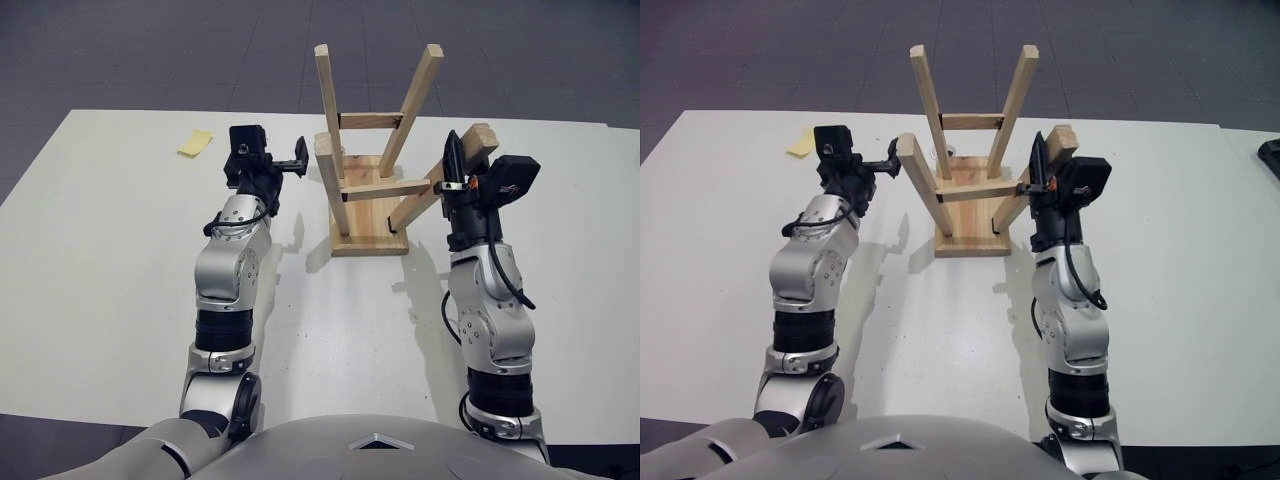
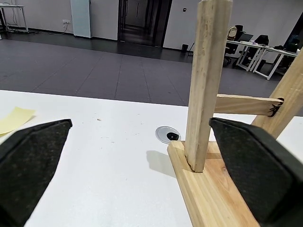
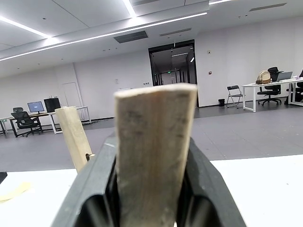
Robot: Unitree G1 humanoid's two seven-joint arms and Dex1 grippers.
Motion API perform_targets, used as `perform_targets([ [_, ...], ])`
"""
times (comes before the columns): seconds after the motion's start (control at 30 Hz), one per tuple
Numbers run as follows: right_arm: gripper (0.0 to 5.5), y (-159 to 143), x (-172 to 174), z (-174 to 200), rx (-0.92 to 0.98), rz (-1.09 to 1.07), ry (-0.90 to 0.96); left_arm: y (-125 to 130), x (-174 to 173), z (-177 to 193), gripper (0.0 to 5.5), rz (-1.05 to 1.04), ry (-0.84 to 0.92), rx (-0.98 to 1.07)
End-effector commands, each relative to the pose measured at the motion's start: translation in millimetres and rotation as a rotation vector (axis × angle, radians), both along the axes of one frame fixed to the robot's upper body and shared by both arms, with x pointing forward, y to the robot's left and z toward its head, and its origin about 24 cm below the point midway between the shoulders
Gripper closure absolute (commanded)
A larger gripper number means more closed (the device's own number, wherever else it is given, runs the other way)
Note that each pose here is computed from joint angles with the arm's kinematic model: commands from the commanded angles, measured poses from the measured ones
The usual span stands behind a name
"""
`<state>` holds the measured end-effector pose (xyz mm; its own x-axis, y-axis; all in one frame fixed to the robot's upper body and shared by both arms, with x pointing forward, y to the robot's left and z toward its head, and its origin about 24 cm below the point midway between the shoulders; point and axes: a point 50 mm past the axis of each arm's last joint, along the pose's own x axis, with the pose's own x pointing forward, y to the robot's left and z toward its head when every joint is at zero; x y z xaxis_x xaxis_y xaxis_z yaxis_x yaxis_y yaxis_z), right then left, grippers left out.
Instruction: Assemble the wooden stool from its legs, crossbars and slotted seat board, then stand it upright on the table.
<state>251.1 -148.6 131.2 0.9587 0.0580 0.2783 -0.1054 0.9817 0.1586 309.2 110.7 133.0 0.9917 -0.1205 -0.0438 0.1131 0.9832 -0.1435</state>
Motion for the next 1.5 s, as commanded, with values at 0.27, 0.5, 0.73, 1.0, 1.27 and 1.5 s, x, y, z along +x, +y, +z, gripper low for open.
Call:
perform_targets([
  [0.27,4.45,-4.8,-23.4,-108.9,-0.177,0.013,0.574,-29.1,1.5,31.3,0.10,-0.151,-0.074,-0.006],
  [0.5,4.45,1.2,-15.0,-129.9,-0.260,0.075,0.736,-39.3,5.8,45.1,0.10,-0.185,-0.123,-0.019],
  [0.73,4.45,-8.0,-21.5,-145.0,-0.300,0.102,0.849,-35.6,6.5,47.2,0.10,-0.155,-0.124,-0.055],
  [1.0,4.43,-8.4,-15.0,-145.7,-0.330,0.125,0.850,-32.4,9.1,45.2,0.10,-0.138,-0.120,-0.058],
  [1.27,2.98,-6.8,-8.0,-142.2,-0.327,0.120,0.826,-31.6,11.6,43.4,0.10,-0.137,-0.115,-0.051],
  [1.5,1.96,-12.9,14.5,-83.5,-0.232,0.080,0.468,-29.3,13.5,40.3,0.10,-0.114,-0.108,-0.062],
])
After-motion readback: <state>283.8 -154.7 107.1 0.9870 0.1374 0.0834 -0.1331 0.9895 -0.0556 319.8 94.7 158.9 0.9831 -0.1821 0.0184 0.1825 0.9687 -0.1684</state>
